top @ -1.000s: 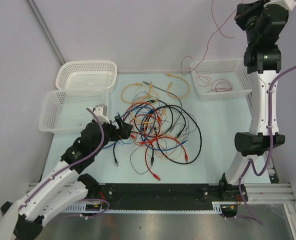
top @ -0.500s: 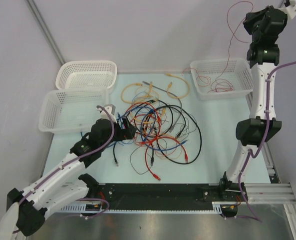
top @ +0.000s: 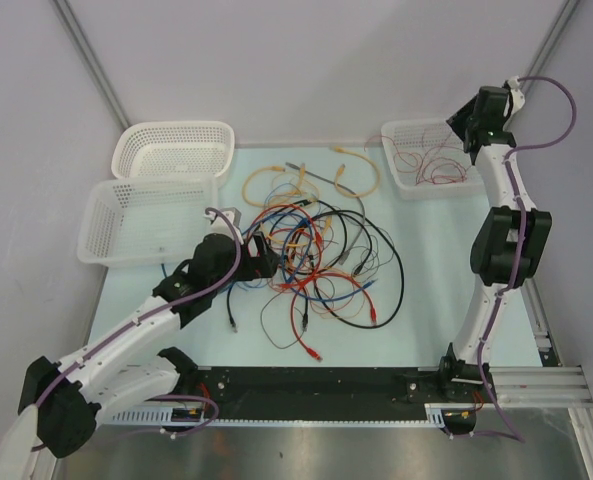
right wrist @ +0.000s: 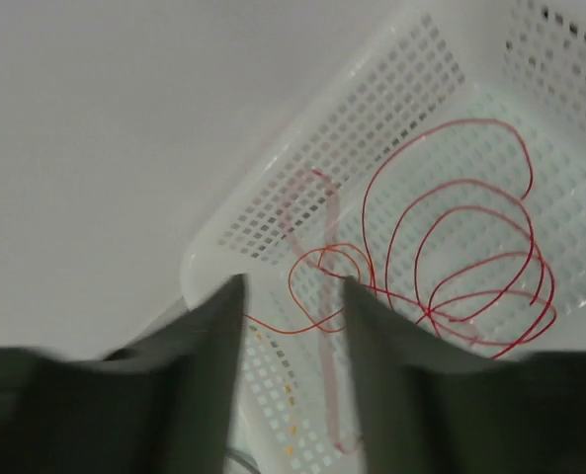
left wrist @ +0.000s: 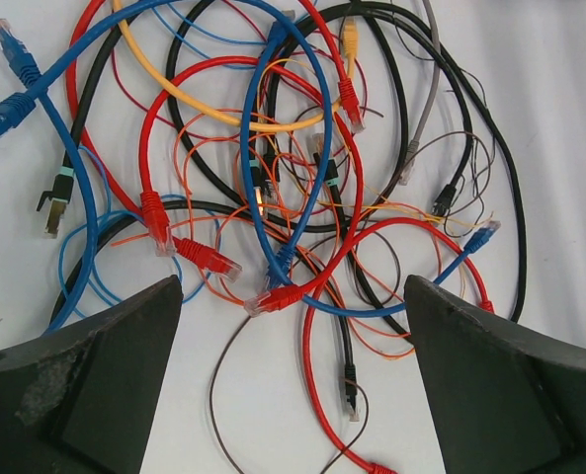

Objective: Untangle the cables

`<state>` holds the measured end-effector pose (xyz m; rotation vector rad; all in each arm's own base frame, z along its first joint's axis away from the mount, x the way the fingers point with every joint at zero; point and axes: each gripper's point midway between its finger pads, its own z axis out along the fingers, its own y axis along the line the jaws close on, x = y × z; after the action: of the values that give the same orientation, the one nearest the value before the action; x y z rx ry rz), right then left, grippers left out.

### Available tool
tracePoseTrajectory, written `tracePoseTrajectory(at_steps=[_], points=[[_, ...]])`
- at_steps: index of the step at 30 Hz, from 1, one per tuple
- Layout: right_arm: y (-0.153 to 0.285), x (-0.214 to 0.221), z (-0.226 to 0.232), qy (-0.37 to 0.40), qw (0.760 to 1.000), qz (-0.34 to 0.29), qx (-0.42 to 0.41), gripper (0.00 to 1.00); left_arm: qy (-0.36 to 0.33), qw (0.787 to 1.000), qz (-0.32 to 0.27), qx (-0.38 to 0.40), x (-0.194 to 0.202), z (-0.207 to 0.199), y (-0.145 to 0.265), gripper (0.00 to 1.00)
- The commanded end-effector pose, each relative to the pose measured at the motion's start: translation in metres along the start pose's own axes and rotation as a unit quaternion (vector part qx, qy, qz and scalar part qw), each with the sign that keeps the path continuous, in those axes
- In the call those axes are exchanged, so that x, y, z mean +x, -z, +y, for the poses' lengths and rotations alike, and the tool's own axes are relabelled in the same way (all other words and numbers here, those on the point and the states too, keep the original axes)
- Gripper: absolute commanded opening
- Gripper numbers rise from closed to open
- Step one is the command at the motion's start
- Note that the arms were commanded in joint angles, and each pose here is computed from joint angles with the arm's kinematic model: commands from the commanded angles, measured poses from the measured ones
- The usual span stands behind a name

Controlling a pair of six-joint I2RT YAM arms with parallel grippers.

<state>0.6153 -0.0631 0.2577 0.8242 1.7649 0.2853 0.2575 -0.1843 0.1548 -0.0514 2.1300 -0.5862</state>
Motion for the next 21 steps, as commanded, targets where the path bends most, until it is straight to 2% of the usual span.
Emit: tracePoseTrajectory(at_steps=[1, 3, 4, 5, 7, 9, 10, 11, 12, 13, 14, 16, 17, 18, 19, 21], points=[[0.018, -0.031, 0.021, 0.022, 0.999, -0.038, -0.013, 0.78, 0.016, 1.0, -0.008, 0.026, -0.006, -0.012, 0.0, 1.0], [0.029, -0.034, 0.033, 0.031, 0.998, -0.053, -0.022, 0.88, 0.017, 0.999, -0.011, 0.028, -0.007, -0.012, 0.003, 0.99], [0.047, -0.041, 0.054, 0.042, 0.996, -0.066, -0.043, 0.94, 0.017, 0.999, -0.012, 0.028, -0.008, -0.013, 0.004, 1.0], [0.056, -0.044, 0.066, 0.047, 0.995, -0.075, -0.055, 0.95, 0.017, 0.999, -0.016, 0.029, -0.01, -0.013, 0.005, 0.99], [0.087, -0.034, 0.102, 0.067, 0.991, -0.072, -0.088, 0.95, 0.016, 0.999, -0.025, 0.034, -0.015, -0.015, 0.008, 1.0], [0.102, -0.008, 0.111, 0.084, 0.991, -0.052, -0.095, 0.93, 0.017, 0.999, -0.03, 0.038, -0.019, -0.017, 0.011, 0.99], [0.132, 0.002, 0.138, 0.093, 0.986, -0.051, -0.13, 0.92, 0.018, 0.998, -0.033, 0.041, -0.02, -0.019, 0.013, 1.0], [0.143, 0.013, 0.141, 0.096, 0.985, -0.046, -0.136, 0.92, 0.018, 0.998, -0.033, 0.045, -0.021, -0.02, 0.014, 1.0], [0.145, 0.051, 0.127, 0.111, 0.986, -0.011, -0.127, 0.9, 0.019, 0.998, -0.033, 0.048, -0.021, -0.021, 0.015, 0.99], [0.166, 0.054, 0.133, 0.104, 0.984, -0.013, -0.146, 0.89, 0.021, 0.998, -0.033, 0.052, -0.022, -0.023, 0.018, 0.99], [0.181, 0.084, 0.138, 0.105, 0.98, 0.018, -0.166, 0.88, 0.023, 0.998, -0.033, 0.056, -0.022, -0.024, 0.02, 0.99], [0.19, 0.137, 0.11, 0.117, 0.979, 0.082, -0.144, 0.81, 0.03, 0.997, -0.029, 0.066, -0.018, -0.026, 0.025, 0.99], [0.212, 0.159, 0.118, 0.125, 0.973, 0.108, -0.164, 0.76, 0.032, 0.997, -0.026, 0.068, -0.017, -0.026, 0.027, 0.99], [0.222, 0.179, 0.11, 0.142, 0.968, 0.133, -0.156, 0.65, 0.032, 0.997, -0.021, 0.072, -0.014, -0.026, 0.028, 0.99], [0.232, 0.206, 0.095, 0.164, 0.963, 0.157, -0.145, 0.59, 0.032, 0.997, -0.018, 0.071, -0.011, -0.025, 0.03, 0.99], [0.272, 0.232, 0.097, 0.207, 0.95, 0.162, -0.166, 0.46, 0.029, 0.997, -0.022, 0.073, -0.012, -0.024, 0.035, 0.98]])
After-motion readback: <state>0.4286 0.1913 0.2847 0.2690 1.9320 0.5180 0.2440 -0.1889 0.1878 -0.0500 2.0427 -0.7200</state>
